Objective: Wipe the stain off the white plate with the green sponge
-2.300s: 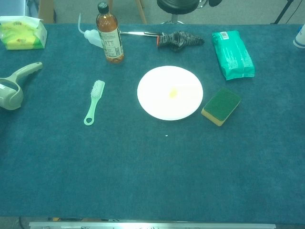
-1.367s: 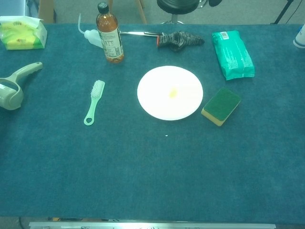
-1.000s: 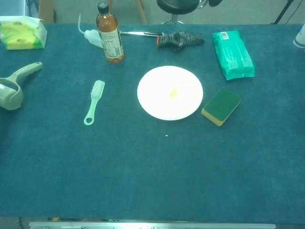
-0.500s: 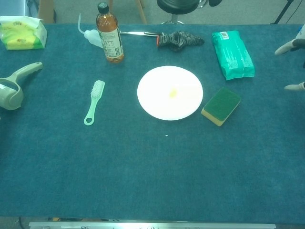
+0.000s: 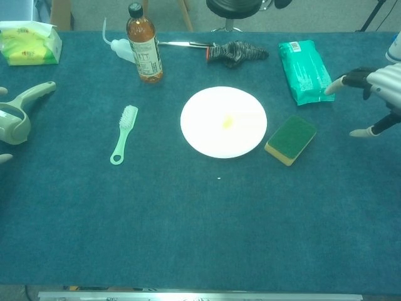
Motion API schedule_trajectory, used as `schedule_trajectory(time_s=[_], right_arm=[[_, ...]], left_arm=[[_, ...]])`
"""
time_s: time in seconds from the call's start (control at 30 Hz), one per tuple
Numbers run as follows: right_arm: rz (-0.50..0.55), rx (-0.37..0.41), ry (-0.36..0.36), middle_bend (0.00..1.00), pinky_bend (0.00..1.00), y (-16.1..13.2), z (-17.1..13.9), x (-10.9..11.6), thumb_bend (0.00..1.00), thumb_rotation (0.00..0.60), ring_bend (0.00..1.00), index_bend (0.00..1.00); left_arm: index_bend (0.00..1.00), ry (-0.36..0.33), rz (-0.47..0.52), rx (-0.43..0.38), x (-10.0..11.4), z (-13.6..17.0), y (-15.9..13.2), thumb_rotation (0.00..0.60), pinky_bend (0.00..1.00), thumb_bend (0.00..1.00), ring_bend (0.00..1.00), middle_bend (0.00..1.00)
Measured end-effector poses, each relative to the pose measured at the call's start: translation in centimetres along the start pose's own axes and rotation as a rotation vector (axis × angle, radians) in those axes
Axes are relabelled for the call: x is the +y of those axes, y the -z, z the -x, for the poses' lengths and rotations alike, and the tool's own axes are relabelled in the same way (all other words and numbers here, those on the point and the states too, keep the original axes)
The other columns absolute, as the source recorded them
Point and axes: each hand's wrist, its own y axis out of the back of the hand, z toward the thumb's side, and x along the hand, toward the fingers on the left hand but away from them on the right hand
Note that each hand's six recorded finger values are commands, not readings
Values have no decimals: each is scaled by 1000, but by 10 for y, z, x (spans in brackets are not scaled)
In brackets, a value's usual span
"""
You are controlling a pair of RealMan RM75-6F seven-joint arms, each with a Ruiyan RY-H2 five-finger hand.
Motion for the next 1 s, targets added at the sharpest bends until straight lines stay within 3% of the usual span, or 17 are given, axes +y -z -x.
schedule_trajectory(time_s=[0.17, 0.53, 1.0], right_arm=[[-87, 50, -12, 281, 449, -4, 8, -6, 0, 600, 200, 287], [-174, 90, -38, 281, 450, 0, 24, -21, 0, 600, 200, 287], [-129, 171, 18, 281, 450, -6, 63, -24, 0, 600, 200, 287]], left_arm=[[111, 4, 5, -2, -2, 0, 1, 600, 284, 93, 41, 0], [111, 19, 30, 16, -10, 2, 10, 600, 285, 93, 41, 0], [111, 38, 61, 38, -21, 4, 16, 600, 284, 93, 42, 0]])
